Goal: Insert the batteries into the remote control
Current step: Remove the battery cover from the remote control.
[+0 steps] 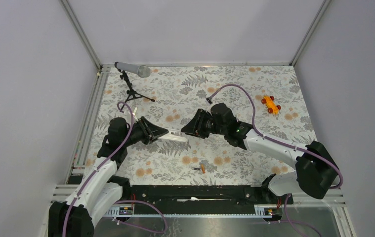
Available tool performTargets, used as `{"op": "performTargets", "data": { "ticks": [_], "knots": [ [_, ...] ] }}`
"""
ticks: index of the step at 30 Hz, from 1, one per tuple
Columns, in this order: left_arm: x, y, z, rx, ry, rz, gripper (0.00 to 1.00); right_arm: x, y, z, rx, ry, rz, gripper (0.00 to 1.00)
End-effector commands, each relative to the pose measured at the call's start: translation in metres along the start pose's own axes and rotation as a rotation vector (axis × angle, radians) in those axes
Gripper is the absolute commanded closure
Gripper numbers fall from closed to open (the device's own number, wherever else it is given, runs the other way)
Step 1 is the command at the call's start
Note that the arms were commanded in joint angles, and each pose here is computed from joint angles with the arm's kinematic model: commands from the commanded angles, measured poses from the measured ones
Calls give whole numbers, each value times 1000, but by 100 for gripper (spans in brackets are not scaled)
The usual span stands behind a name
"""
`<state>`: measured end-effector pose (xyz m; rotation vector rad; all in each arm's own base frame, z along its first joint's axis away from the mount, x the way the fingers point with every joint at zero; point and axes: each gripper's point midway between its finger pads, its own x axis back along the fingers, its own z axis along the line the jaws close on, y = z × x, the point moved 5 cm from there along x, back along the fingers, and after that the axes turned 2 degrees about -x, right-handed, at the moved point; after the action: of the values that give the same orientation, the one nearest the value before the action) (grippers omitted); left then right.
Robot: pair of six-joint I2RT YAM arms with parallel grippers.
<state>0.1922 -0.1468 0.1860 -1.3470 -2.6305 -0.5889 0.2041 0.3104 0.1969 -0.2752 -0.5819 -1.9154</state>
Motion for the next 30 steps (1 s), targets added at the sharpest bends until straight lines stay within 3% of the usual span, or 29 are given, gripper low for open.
{"op": "performTargets", "data": {
  "ticks": [1, 11, 26, 30],
  "knots": [
    [4, 15, -27, -59, -66, -56, 100, -3, 5, 4, 21, 1, -30, 58],
    [4, 16, -30, -55, -74, -51, 100, -13, 3, 1, 23, -9, 4, 66],
    [7, 16, -51, -93, -185, -17, 100, -10, -9, 16, -58, 129, 102, 62],
    [8, 14, -49, -119, -166, 2, 100, -9, -7, 6, -34, 47, 73, 62]
  ]
}}
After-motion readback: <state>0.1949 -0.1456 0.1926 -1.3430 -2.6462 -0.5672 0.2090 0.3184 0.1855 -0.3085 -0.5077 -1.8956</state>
